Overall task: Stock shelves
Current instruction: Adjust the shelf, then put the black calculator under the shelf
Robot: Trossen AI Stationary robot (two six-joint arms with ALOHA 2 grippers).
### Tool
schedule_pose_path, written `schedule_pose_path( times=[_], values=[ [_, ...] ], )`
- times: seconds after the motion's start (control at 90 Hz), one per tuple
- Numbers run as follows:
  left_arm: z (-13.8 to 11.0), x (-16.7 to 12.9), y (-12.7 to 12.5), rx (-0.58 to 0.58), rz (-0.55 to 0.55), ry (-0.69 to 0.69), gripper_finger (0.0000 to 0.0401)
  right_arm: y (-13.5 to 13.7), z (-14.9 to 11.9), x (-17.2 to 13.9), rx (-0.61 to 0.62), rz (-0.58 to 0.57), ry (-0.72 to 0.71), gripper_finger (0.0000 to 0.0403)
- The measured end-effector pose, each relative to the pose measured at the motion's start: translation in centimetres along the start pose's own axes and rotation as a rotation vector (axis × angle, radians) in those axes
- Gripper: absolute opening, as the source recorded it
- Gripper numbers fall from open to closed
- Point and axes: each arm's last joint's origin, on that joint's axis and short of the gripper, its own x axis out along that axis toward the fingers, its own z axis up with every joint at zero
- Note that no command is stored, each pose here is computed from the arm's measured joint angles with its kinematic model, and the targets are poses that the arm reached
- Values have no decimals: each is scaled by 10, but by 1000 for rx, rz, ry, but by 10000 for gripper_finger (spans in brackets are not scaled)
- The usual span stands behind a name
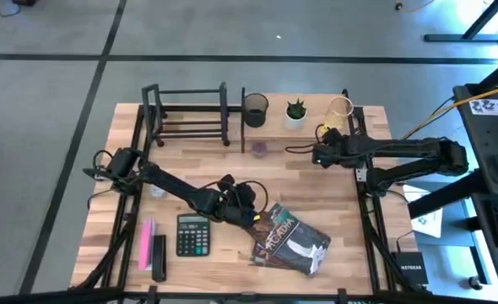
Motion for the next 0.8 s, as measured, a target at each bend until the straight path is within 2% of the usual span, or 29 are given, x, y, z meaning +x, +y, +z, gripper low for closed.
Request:
schedule_pose_path(
  times=[0.156,0.356,0.589,0.7,0.8],
  values=[
    [0,0,0,0,-1,0,138,0,-1,-2,-16,9,7,5],
    [2,-11,-1,-5,-22,-11,138,10,-7,-25,-28,131,-6,5],
    [17,-58,13,-11,-67,-10,138,24,-25,-57,-64,244,-138,5],
    [19,-87,20,86,-154,36,138,34,-38,-73,-94,339,-216,5],
    [13,-110,24,233,-272,144,138,51,-53,-90,-57,506,-350,5]
  ],
)
